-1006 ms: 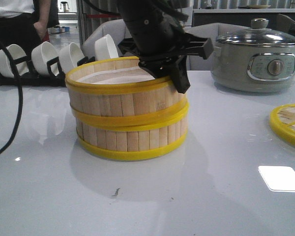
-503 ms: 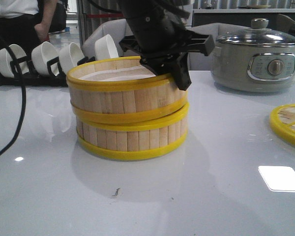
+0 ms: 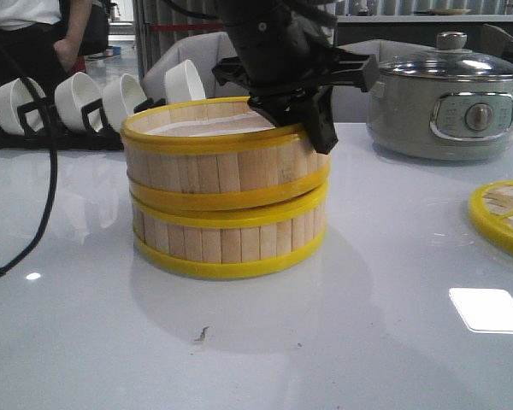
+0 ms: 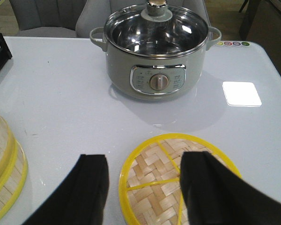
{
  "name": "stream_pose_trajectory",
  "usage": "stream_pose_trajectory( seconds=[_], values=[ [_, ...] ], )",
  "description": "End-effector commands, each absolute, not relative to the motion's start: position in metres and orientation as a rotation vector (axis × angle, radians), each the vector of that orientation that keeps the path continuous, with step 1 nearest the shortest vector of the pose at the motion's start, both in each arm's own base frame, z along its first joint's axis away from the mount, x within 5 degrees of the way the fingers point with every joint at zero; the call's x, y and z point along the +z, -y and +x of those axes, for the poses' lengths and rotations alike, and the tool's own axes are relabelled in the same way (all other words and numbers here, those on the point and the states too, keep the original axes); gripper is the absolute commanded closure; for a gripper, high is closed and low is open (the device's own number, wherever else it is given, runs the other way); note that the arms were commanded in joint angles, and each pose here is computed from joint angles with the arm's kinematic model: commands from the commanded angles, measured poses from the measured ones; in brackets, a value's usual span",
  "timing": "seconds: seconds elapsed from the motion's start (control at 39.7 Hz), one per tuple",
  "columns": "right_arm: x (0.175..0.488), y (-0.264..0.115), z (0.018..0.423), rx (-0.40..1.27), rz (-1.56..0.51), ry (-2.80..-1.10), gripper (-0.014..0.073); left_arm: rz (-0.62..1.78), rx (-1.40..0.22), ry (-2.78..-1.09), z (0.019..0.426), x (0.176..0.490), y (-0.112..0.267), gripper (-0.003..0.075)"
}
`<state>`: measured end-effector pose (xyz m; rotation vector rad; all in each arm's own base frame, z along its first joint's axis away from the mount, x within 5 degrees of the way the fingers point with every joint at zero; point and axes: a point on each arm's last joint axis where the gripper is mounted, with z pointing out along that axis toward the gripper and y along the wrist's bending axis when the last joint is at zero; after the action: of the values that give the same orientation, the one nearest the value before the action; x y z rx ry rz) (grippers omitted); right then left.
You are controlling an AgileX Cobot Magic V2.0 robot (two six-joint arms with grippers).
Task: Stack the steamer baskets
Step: 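Open the left gripper and raise it away from the stack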
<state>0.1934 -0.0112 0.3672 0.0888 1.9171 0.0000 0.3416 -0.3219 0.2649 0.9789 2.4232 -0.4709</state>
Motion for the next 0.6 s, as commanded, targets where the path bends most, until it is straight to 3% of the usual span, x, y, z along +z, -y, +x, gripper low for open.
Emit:
stream_pose_trajectory(
  seconds=[0.0,0.58],
  values=[
    [0.3898,0.0122,0.1932,-0.002,0.094,-1.782,0.0133,0.922,-0.585,-2.247,0.3305,0.3159,0.3290,0.0634],
    [0.3893,0.0122,0.1931,-0.001,0.094,-1.787,0.0133,0.963,-0.583,-2.280,0.3216,0.3079,0.3342,0.0623]
  ],
)
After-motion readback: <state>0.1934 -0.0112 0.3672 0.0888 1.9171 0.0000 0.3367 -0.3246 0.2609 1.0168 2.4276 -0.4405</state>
